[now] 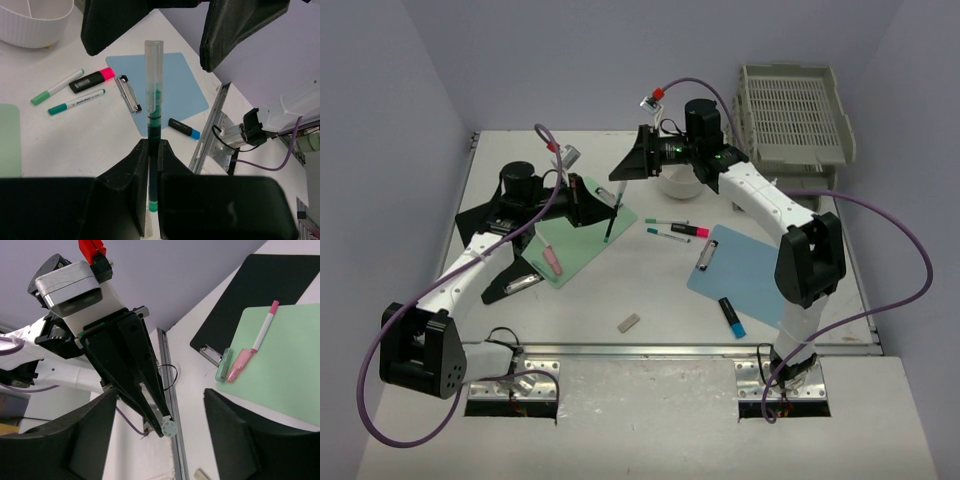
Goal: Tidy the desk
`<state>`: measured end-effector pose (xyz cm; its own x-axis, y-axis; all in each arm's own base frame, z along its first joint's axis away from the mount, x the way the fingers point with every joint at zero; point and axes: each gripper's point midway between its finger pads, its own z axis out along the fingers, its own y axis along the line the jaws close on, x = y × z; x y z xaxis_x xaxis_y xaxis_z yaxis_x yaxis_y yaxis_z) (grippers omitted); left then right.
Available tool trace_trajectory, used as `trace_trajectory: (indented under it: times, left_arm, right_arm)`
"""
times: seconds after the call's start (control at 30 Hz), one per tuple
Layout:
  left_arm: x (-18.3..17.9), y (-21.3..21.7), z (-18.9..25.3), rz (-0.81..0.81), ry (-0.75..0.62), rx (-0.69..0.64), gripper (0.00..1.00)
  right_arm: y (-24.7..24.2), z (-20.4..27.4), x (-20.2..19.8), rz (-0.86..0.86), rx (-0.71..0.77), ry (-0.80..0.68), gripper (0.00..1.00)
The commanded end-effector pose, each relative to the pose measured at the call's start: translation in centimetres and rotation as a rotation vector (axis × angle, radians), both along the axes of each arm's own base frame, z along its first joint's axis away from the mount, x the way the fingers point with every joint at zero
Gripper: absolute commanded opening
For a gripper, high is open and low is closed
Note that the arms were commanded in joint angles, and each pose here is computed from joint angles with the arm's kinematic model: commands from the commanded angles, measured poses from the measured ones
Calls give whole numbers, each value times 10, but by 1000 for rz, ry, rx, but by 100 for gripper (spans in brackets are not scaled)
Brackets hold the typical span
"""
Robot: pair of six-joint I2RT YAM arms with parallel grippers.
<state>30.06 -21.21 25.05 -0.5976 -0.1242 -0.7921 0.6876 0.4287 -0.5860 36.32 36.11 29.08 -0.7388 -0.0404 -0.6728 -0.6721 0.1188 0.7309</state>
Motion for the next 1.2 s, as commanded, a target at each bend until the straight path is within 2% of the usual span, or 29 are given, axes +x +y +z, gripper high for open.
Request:
trace_trajectory:
  times: [0.0, 0.3, 0.4, 0.43, 0.47, 0.5, 0.53, 0.57, 0.63, 0.7, 0.8, 0.9, 0.97, 1.17]
  left_arm:
    - [7, 0, 24, 10, -121, -1, 0]
    - [16, 2, 26, 41, -129, 1, 0]
    - [18, 3, 25, 51, -131, 4, 0]
    - [19, 3, 24, 52, -127, 5, 0]
    - [19, 3, 23, 53, -125, 6, 5]
    - [19, 2, 23, 52, -122, 7, 12]
    - [20, 3, 21, 61, -115, 11, 26]
    - [22, 5, 19, 80, -103, 19, 45]
    - [26, 9, 12, 118, -75, 44, 80]
    - [39, 21, 11, 211, -78, 88, 100]
    - [52, 45, 8, 344, -36, 139, 100]
    - [70, 84, 8, 515, 3, 182, 100]
    - [74, 98, 3, 558, 24, 221, 100]
    - [80, 111, -9, 613, 23, 257, 100]
  right_arm:
    - [0, 8, -4, 29, 30, -53, 67]
    - [0, -8, -11, 28, 11, -25, 52]
    - [1, -8, -9, 24, 12, -27, 37]
    - [2, -7, -8, 22, 15, -32, 25]
    - [1, -7, -8, 20, 15, -30, 12]
    - [1, -7, -7, 19, 16, -30, 6]
    - [1, -6, -7, 17, 18, -35, 4]
    - [1, -4, -7, 15, 19, -45, 0]
    - [-1, -1, -5, 9, 18, -72, 0]
    - [-8, -3, 4, -29, -10, -120, 0]
    - [-24, -6, 26, -121, -80, -215, 0]
    - [-63, -9, 73, -344, -235, -439, 0]
    - [-94, -10, 108, -514, -348, -565, 0]
    - [-150, 20, 174, -827, -471, -823, 0]
